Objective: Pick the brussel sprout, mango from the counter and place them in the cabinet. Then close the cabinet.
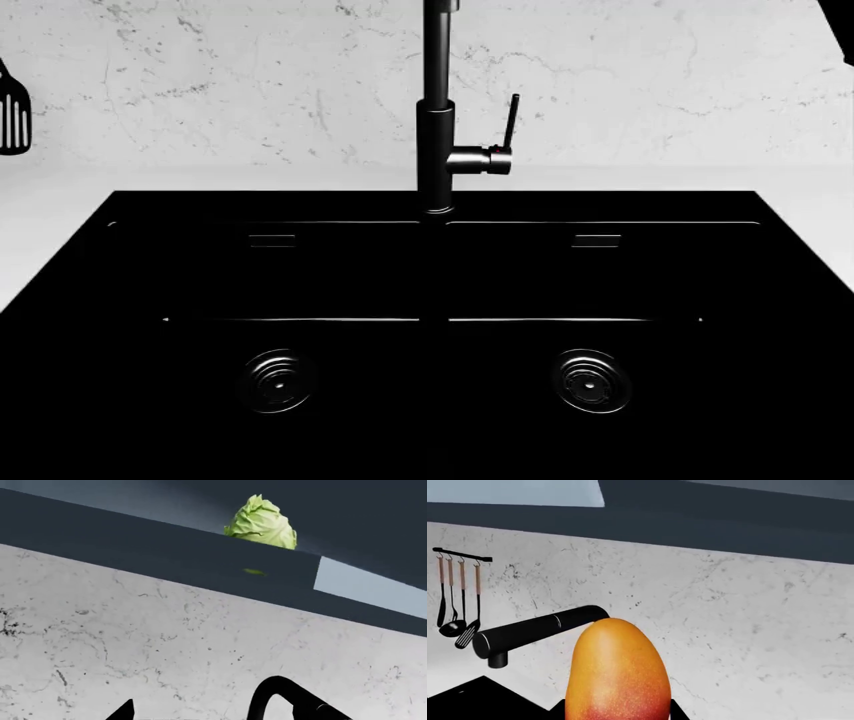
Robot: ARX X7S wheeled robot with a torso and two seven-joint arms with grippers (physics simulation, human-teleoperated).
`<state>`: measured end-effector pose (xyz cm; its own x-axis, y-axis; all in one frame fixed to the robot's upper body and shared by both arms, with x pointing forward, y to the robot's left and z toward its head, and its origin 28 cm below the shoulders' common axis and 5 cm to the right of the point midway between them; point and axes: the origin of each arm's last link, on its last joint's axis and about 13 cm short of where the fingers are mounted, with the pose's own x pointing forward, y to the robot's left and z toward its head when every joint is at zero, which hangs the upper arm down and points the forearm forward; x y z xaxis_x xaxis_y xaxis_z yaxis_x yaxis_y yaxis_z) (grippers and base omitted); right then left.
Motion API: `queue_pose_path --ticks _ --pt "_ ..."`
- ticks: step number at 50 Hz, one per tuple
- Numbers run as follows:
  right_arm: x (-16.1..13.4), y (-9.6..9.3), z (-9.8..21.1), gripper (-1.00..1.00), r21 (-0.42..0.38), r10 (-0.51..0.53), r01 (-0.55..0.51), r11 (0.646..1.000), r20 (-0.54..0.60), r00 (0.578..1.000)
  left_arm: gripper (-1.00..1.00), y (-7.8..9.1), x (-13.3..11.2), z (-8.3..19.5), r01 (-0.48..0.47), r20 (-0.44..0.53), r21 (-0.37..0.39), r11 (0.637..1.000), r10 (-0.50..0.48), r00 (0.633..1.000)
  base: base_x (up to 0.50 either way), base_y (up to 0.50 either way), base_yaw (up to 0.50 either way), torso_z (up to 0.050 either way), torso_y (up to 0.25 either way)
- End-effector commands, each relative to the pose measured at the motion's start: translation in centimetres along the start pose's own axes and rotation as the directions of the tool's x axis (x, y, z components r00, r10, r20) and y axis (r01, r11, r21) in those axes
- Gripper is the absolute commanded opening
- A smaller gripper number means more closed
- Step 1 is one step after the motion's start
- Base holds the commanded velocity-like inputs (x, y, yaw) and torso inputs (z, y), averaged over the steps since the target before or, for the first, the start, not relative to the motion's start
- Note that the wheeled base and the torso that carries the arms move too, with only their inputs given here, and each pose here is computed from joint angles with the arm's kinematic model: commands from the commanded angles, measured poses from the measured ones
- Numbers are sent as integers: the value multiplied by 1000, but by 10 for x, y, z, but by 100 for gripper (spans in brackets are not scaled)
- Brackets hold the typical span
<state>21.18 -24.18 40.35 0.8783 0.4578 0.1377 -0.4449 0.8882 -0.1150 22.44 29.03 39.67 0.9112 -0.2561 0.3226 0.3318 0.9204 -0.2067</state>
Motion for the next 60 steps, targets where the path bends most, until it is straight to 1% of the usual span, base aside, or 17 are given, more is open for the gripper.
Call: queue_pose_path --ticks 1,10,22,26,31,42,47,55,60 --pt "-15 0 5 -100 -11 -32 33 999 53 998 100 14 6 -8 -113 4 34 993 113 994 0 0 -3 0 0" --pt "-34 0 11 -100 -2 -63 64 998 113 992 100 18 7 -9 -139 8 47 989 139 990 0 0 0 0 1" --pt "-36 1 20 -100 33 -5 -1 999 189 982 100 21 8 -10 -159 7 45 986 159 987 0 0 0 1 0" --pt "-34 3 23 -100 55 42 -55 997 220 975 100 22 8 -10 -164 9 42 986 164 986 0 0 0 0 0" --pt "-26 7 25 -100 74 121 -140 987 219 968 100 22 8 -9 -168 12 39 985 168 986 0 0 0 0 0" --pt "-15 15 34 -100 88 236 -263 961 241 941 100 21 9 -10 -168 10 34 985 167 986 0 0 0 0 1" --pt "-9 18 44 -100 63 267 -292 954 259 928 100 22 10 -11 -168 7 37 985 168 986 0 -1 -1 0 0" --pt "2 21 69 -100 -44 279 -277 960 247 928 100 21 9 -13 -166 5 37 985 166 986 0 0 0 0 0" --pt "9 20 83 -100 -85 272 -258 962 253 929 100 22 9 -13 -168 5 36 985 168 986 0 -1 0 0 0"
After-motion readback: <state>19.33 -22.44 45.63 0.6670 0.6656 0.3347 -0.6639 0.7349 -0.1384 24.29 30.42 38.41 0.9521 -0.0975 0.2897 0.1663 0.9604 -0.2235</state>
